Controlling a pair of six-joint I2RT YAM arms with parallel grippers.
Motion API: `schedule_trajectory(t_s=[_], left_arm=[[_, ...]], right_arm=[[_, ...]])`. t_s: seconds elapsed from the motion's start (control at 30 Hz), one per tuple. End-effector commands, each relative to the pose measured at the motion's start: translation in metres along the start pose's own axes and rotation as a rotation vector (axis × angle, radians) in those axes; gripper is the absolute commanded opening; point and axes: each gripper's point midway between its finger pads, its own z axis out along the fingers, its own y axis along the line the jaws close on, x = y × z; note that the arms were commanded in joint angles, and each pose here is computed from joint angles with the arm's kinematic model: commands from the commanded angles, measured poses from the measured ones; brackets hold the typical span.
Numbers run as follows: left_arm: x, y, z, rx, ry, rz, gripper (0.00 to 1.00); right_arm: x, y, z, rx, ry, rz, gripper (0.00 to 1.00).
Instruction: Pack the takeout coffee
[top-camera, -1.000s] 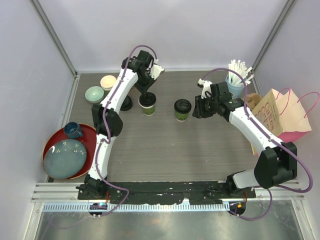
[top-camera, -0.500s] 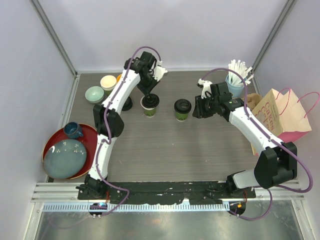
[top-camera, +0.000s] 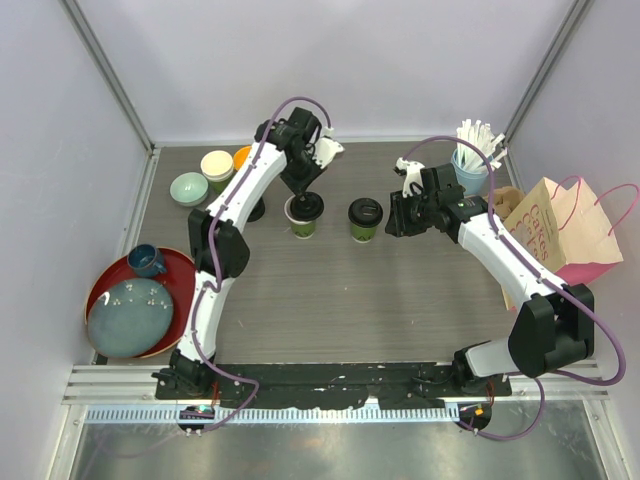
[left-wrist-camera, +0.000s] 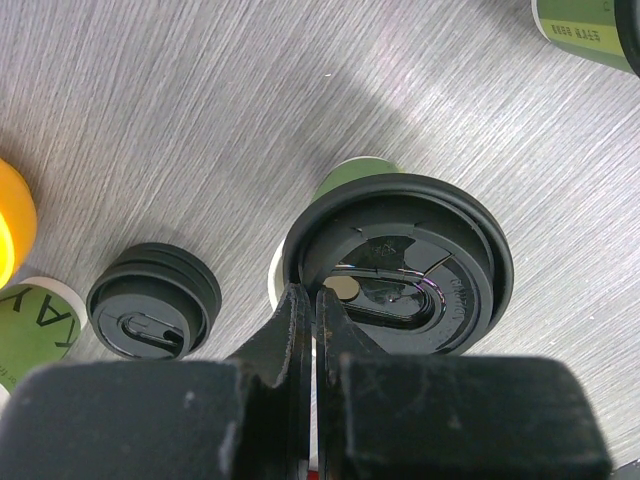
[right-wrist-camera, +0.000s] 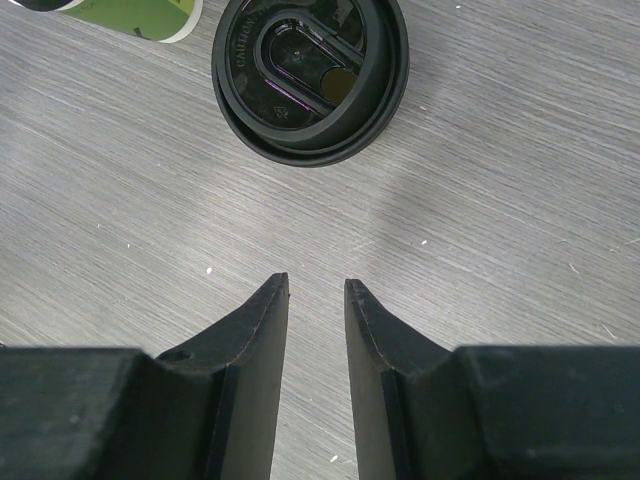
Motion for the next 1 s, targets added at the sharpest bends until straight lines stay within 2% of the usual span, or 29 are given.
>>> schedule_trajectory(t_s=[0.0, 0.2, 0.37, 0.63, 0.97], left_arm=[[0.046, -0.035, -0.011, 0.133, 0.179, -0.003, 0.00], [0.046, -0.037, -0.019, 0.136, 0.168, -0.001, 0.00], [0.028, -0.024, -0.040, 0.059, 0.098, 0.018, 0.00], [0.025, -0.009, -0.062, -0.011, 0.072, 0.029, 0.00], [0.039, -0.012, -0.041, 0.028, 0.147, 0.030, 0.00]], right_arm=[[-0.019, 0.006, -0.008, -0.008, -0.053, -0.033, 0.35], [-0.019, 0.007, -0.009, -0.010, -0.051, -0.034, 0.35], [-0.019, 0.007, -0.009, -0.010, -0.051, -0.035, 0.35], [-0.018, 0.008, -0.010, -0.009, -0.052, -0.038, 0.35], [-0.016, 0.008, -0.010, -0.009, -0.049, -0.039, 0.35]])
